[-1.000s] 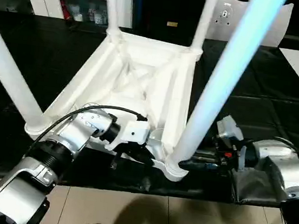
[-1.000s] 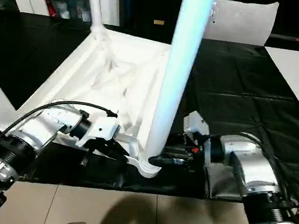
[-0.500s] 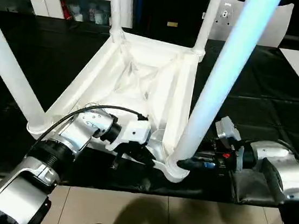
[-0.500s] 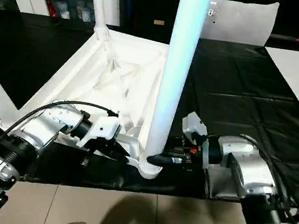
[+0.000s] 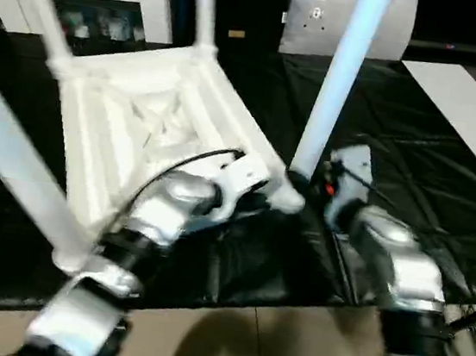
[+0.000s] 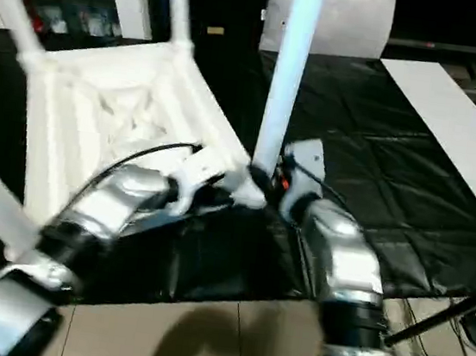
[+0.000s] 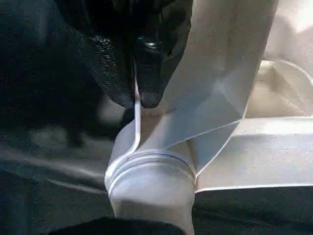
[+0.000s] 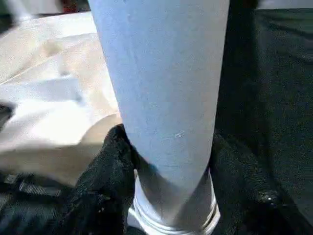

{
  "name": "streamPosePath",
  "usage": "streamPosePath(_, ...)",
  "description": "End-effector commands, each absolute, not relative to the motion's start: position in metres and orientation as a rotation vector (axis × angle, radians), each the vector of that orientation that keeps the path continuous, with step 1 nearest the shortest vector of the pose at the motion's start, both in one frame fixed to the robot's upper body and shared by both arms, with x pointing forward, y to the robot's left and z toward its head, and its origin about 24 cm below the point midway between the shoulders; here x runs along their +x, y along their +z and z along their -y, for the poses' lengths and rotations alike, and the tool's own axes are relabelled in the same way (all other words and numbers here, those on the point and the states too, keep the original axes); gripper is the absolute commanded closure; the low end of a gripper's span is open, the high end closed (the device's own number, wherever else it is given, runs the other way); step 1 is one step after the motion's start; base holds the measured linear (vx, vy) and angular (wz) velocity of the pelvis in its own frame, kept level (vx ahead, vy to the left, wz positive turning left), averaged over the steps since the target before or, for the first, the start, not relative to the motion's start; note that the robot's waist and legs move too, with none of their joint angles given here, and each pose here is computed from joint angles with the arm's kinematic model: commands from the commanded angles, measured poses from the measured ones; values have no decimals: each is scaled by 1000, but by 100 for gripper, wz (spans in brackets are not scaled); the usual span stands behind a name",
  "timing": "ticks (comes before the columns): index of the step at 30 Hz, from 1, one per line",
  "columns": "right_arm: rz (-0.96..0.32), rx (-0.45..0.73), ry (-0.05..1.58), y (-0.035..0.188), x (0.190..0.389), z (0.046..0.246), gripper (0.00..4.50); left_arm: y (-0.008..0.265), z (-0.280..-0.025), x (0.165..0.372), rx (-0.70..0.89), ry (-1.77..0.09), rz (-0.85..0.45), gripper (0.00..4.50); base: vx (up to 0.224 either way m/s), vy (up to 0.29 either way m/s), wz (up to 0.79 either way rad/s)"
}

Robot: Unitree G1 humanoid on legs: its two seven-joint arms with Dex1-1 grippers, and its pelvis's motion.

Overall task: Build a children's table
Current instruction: Rotate leg to tighten

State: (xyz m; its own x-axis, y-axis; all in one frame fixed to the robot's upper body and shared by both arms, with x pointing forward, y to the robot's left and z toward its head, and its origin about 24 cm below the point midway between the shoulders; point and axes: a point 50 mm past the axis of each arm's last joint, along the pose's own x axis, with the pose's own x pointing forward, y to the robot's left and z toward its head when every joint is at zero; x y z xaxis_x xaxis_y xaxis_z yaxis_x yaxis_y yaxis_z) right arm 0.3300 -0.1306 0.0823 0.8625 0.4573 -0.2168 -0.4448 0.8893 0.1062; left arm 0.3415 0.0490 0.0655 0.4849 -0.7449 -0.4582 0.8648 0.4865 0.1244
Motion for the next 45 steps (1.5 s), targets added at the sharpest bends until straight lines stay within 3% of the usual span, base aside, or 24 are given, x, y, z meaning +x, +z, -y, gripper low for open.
streamPosePath(1,-301,92,507,72,326,105,205,84,-11,335,317,-1080,-264,450,0,0,0)
streamPosePath(6,-256,63,541,75,324,110,184,83,-14,333,344,-1088,-259,450,0,0,0)
streamPosePath(7,-239,58,549,76,323,114,155,83,-17,333,356,-1095,-257,450,0,0,0)
streamPosePath(10,-203,9,551,78,322,126,144,80,-25,333,391,-1105,-258,450,0,0,0)
streamPosePath(12,-197,-16,593,78,320,135,110,77,-31,332,403,-1117,-265,450,0,0,0)
streamPosePath(15,-197,-22,614,79,319,137,92,77,-33,332,406,-1122,-265,450,0,0,0)
streamPosePath(19,-186,-109,835,87,309,168,55,73,-54,326,471,-1287,-245,450,0,0,0)
streamPosePath(26,-247,-174,1065,93,300,191,6,70,-73,314,500,-1515,-242,450,0,0,0)
streamPosePath(34,-289,-281,1299,89,289,191,6,72,-87,309,558,-1681,-282,450,0,0,0)
streamPosePath(36,-296,-250,1345,87,289,190,6,73,-89,307,576,-1729,-281,450,0,0,0)
streamPosePath(38,-303,-212,1380,86,288,188,43,75,-90,306,592,-1762,-279,450,0,0,0)
streamPosePath(41,-305,-156,1436,86,288,184,46,76,-91,305,606,-1790,-279,450,0,0,0)
streamPosePath(43,-301,-146,1464,86,287,181,84,76,-91,305,612,-1800,-279,450,0,0,0)
streamPosePath(45,-306,-126,1510,86,285,178,87,76,-91,305,615,-1805,-277,450,0,0,0)
